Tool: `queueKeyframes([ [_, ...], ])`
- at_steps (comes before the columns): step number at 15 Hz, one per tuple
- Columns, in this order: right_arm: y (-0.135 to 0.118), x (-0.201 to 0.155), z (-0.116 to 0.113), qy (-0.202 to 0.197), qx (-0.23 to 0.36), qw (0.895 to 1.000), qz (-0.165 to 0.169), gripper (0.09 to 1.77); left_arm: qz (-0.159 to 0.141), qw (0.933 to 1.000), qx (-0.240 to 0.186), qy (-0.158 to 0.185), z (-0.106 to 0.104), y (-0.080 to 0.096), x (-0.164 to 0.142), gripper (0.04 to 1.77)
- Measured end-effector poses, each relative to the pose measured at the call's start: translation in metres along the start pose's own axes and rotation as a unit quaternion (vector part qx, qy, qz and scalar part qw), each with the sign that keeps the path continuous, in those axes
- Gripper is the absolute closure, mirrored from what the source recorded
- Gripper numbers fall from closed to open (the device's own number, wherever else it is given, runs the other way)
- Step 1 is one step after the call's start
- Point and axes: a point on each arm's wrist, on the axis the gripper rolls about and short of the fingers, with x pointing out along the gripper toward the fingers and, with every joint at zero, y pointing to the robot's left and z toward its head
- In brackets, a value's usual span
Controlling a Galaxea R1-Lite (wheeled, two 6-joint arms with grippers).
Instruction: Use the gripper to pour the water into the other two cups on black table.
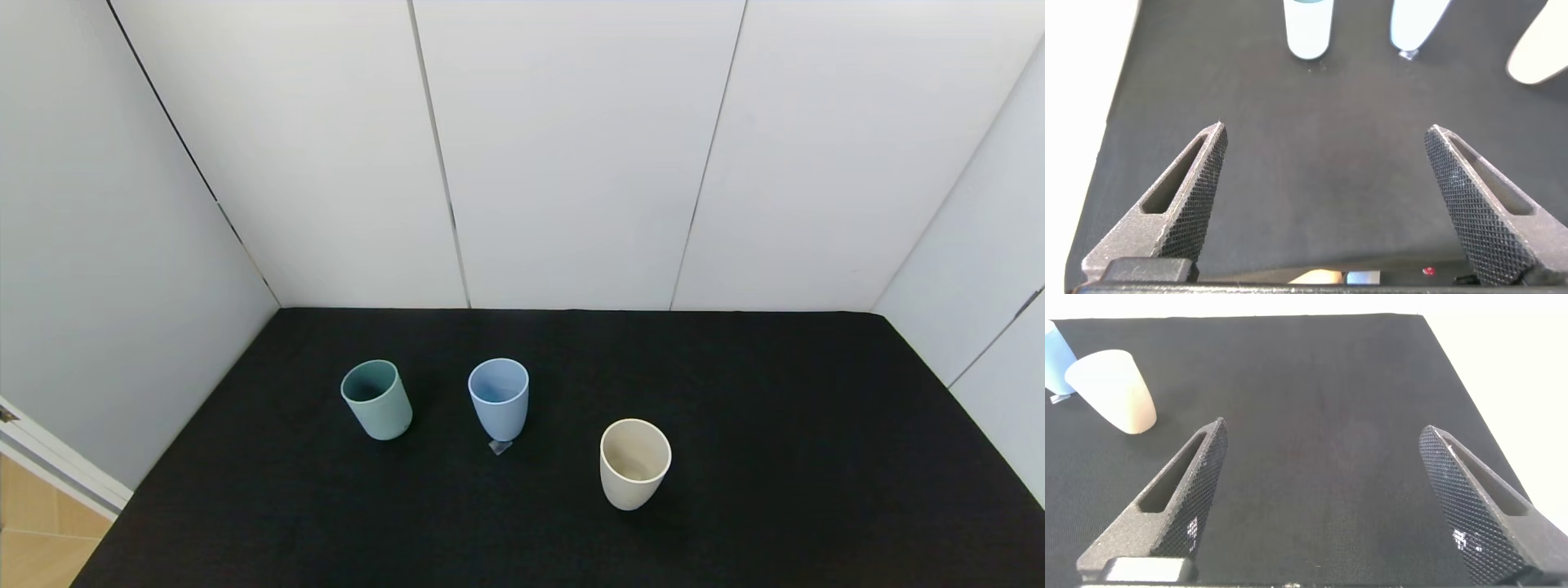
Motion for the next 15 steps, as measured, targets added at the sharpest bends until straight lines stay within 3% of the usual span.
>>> queueKeyframes([
  [5, 0.0, 0.0, 0.0, 0.0, 0.0, 1.0, 0.0, 0.15, -0.034, 0.9981, 0.003, -0.051, -0.017, -0.006, -0.022, 0.09],
  [7, 0.0, 0.0, 0.0, 0.0, 0.0, 1.0, 0.0, 0.15, -0.031, 0.9951, 0.006, -0.093, -0.02, -0.006, -0.024, 0.09],
  [9, 0.0, 0.0, 0.0, 0.0, 0.0, 1.0, 0.0, 0.15, -0.009, 0.9906, 0.017, -0.135, -0.022, -0.005, -0.022, 0.09],
  [13, 0.0, 0.0, 0.0, 0.0, 0.0, 1.0, 0.0, 0.15, 0.052, 0.988, 0.067, -0.129, -0.03, -0.003, -0.019, 0.09],
  [15, 0.0, 0.0, 0.0, 0.0, 0.0, 1.0, 0.0, 0.15, 0.054, 0.9891, 0.058, -0.124, -0.032, -0.002, -0.018, 0.09],
])
